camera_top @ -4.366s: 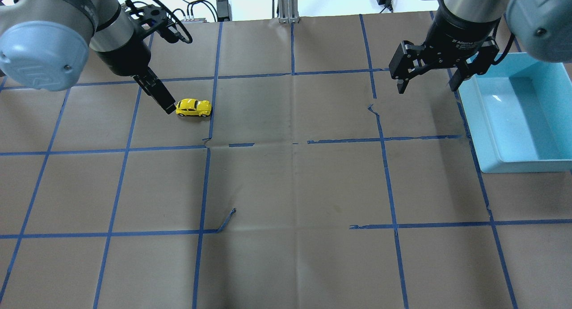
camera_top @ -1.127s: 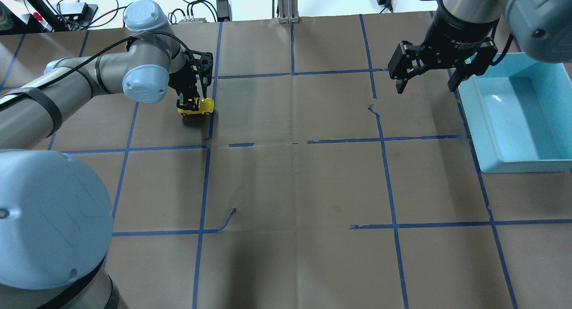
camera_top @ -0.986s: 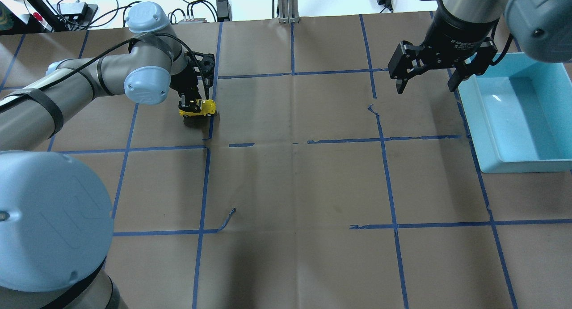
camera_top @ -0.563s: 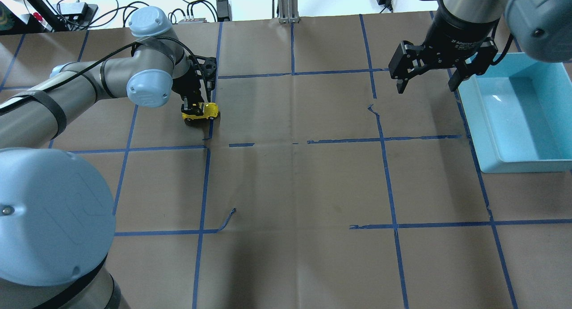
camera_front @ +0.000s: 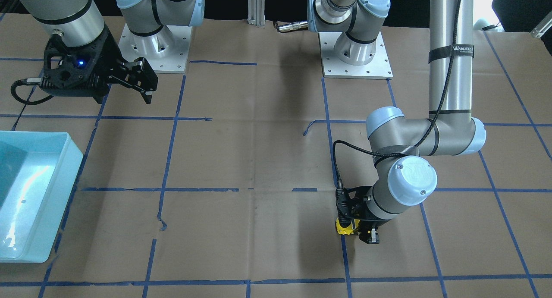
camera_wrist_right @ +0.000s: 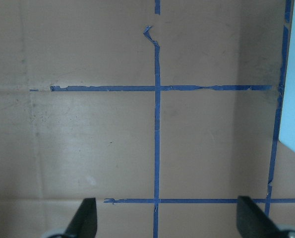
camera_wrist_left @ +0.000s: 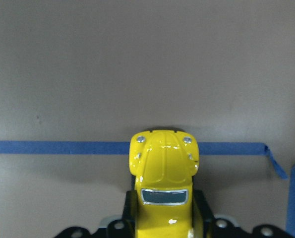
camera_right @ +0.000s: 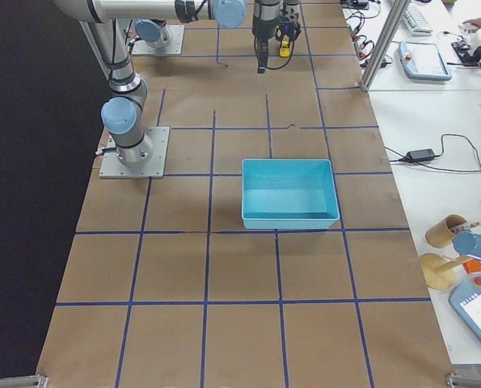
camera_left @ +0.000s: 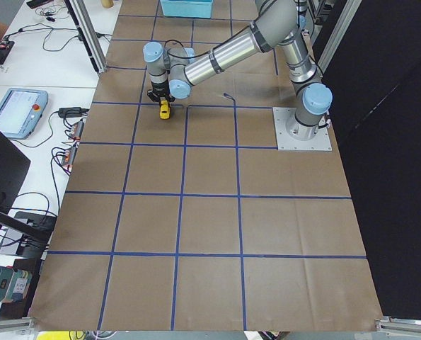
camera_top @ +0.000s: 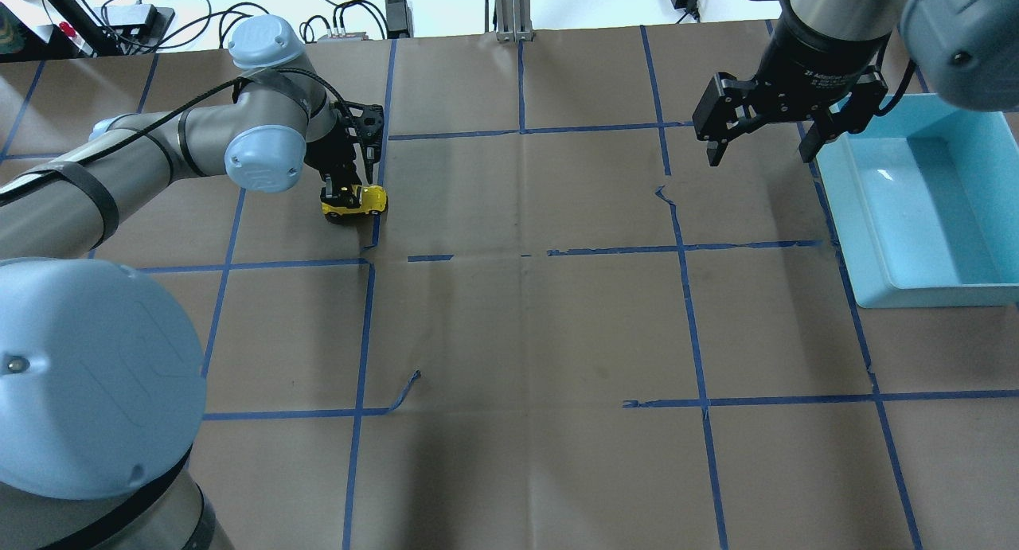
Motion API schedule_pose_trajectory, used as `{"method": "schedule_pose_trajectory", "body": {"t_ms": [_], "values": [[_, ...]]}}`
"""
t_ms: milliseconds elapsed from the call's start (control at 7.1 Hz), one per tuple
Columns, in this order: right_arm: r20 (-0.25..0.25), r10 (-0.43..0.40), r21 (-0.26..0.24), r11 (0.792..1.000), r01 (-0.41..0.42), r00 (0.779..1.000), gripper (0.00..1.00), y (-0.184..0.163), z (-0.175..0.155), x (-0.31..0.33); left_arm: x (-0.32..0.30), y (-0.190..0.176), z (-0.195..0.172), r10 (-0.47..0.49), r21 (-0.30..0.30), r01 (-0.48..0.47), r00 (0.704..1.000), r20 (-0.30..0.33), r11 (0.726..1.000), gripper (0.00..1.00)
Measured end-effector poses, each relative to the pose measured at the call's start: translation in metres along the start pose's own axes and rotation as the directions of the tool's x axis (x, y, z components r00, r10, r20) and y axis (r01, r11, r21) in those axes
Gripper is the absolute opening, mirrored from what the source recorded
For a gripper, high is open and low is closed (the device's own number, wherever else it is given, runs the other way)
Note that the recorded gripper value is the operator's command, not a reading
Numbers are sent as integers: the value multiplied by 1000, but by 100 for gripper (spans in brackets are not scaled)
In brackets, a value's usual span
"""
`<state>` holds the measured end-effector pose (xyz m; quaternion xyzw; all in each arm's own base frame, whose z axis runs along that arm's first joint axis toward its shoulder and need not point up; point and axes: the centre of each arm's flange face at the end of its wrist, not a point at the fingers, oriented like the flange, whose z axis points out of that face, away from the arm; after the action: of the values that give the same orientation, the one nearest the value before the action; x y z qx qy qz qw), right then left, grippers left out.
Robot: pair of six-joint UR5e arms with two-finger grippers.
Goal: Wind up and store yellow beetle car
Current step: 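Pull the held car backward along the table with the left gripper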
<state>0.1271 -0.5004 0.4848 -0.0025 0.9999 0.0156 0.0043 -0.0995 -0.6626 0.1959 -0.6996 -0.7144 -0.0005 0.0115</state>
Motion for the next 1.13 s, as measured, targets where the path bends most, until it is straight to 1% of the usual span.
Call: {"method": "schedule_pose_trajectory", "body": {"t_ms": [704, 1127], "values": [[0, 5, 3, 1000, -5, 1000, 100, 1, -2, 0, -1, 5, -1, -2, -2, 2, 1000, 5, 1000, 0], [1, 5, 5, 1000, -5, 1000, 100, 2, -3, 0, -3, 17, -2, -3, -2, 3, 1000, 8, 1000, 0]]}}
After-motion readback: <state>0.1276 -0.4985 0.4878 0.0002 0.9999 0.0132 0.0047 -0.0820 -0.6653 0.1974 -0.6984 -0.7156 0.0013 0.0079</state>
